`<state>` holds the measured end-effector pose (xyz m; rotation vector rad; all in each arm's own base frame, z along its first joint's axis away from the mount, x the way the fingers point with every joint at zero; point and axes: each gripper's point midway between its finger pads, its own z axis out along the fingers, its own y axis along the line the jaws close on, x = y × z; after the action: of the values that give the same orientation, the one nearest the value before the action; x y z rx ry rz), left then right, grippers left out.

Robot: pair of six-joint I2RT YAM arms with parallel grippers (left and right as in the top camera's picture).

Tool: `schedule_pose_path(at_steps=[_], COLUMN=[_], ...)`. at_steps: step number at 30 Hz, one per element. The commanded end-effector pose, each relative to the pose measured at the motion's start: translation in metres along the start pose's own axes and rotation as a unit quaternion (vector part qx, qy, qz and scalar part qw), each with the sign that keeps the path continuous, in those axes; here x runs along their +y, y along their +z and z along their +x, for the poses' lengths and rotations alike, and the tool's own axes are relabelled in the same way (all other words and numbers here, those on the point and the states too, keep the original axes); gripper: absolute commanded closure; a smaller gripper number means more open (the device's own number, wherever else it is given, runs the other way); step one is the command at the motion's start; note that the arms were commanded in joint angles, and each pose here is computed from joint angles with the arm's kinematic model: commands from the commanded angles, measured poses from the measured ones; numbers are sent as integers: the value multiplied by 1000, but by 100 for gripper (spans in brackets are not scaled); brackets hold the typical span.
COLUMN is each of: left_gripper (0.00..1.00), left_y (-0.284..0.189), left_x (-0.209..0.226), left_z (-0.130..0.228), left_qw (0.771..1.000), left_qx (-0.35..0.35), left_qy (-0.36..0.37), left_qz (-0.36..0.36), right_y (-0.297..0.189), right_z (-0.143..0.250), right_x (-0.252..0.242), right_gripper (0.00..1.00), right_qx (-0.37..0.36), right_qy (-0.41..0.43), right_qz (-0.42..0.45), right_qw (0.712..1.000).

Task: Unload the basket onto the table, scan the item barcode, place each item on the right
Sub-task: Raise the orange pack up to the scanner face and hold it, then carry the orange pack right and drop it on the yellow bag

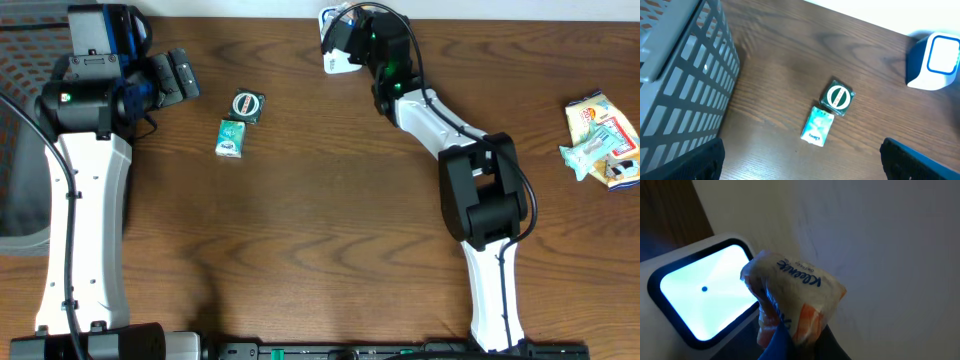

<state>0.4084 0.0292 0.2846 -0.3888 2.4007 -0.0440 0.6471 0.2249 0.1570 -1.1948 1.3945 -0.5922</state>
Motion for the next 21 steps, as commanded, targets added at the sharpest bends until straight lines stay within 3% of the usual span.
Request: schedule_pose_path(at_steps=[1,6,14,19,21], left_gripper=[2,2,2,2,3], left_y=[3,3,3,3,3], left_x=[2,2,2,2,2], left_z=[2,2,2,2,2], left_qw=[1000,1000,1000,1000,1000], left_qx=[5,5,5,5,5], left_qy=[-4,-4,-4,-4,-4], left_qz=[-7,-7,-7,-7,-7], right_y=[1,-3,-38,-75,-107], right_z=[-17,-3,80,141,184], right_x=[6,-33,-106,-137,-155], right_gripper=[99,99,99,99,99], right_qx=[-14,27,153,225,274], right_qy=[9,111,226,314,364], right_qz=[1,93,198,201,216], right_qw=[1000,989,942,900,864])
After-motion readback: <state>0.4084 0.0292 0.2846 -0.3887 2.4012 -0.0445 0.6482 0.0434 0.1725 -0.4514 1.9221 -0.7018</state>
